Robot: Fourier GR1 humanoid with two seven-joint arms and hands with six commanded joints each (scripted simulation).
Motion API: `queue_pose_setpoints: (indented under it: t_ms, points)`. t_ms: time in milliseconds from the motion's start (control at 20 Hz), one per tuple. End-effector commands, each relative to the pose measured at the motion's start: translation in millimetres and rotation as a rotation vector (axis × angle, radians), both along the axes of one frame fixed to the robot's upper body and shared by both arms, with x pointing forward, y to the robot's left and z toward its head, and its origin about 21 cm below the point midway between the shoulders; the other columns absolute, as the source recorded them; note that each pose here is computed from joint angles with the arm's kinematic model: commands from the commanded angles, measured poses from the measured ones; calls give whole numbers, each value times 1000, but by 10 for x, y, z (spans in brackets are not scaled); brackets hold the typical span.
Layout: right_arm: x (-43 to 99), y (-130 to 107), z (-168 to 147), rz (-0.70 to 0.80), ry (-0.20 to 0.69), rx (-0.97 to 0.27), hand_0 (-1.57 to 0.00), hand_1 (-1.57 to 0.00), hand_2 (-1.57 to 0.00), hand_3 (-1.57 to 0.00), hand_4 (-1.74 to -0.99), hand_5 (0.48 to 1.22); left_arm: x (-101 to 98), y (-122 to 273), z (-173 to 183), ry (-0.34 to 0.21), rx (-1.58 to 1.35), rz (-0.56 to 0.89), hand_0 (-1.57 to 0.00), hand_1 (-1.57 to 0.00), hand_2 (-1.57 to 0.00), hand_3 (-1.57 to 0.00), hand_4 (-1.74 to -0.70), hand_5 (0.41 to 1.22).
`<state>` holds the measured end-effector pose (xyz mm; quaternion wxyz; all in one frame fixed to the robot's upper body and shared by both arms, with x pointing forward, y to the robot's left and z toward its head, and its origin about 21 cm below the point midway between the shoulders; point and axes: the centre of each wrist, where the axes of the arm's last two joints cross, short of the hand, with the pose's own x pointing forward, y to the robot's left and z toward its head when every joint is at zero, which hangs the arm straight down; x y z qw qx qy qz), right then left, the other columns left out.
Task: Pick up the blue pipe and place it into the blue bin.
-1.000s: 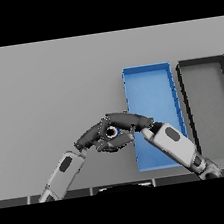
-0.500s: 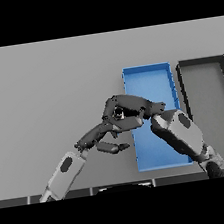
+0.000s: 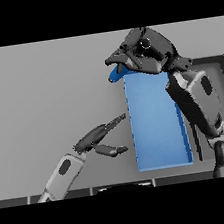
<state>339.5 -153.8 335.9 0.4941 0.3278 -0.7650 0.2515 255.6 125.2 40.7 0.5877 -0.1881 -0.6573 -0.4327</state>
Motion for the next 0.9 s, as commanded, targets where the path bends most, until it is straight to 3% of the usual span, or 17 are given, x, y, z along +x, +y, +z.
queue_pose_setpoints:
  t_ms: [0,150,300,500,750,850]
  points:
    - [87,-73,-7,-52,25,6,-1571,-1571,-1571,-1571,-1735,1131,9,25,-27,12,1,2,1,1,1,1,-907,491]
    - [349,-407,-244,-222,130,-46,-1571,-1571,-1571,-1571,-1738,1129,30,50,17,7,-8,14,1,1,1,1,-910,487]
    - [437,-618,-583,-314,255,-83,-1571,-1571,-1571,-1571,-1740,1117,57,32,31,16,1,21,1,1,1,1,-898,489]
    - [416,-760,-1172,-420,427,-153,-1571,-1571,-1571,-1571,-1740,1120,64,39,12,25,6,31,1,1,1,1,-890,474]
    - [242,-897,-1691,-479,686,-268,-1571,-1571,-1571,-1571,-1741,1122,-8,14,-7,18,-8,7,1,1,1,1,-881,463]
    - [186,-924,-1836,-488,730,-311,-1571,-1571,-1571,-1571,-1655,1124,12,24,4,21,-5,19,1,1,1,1,-882,464]
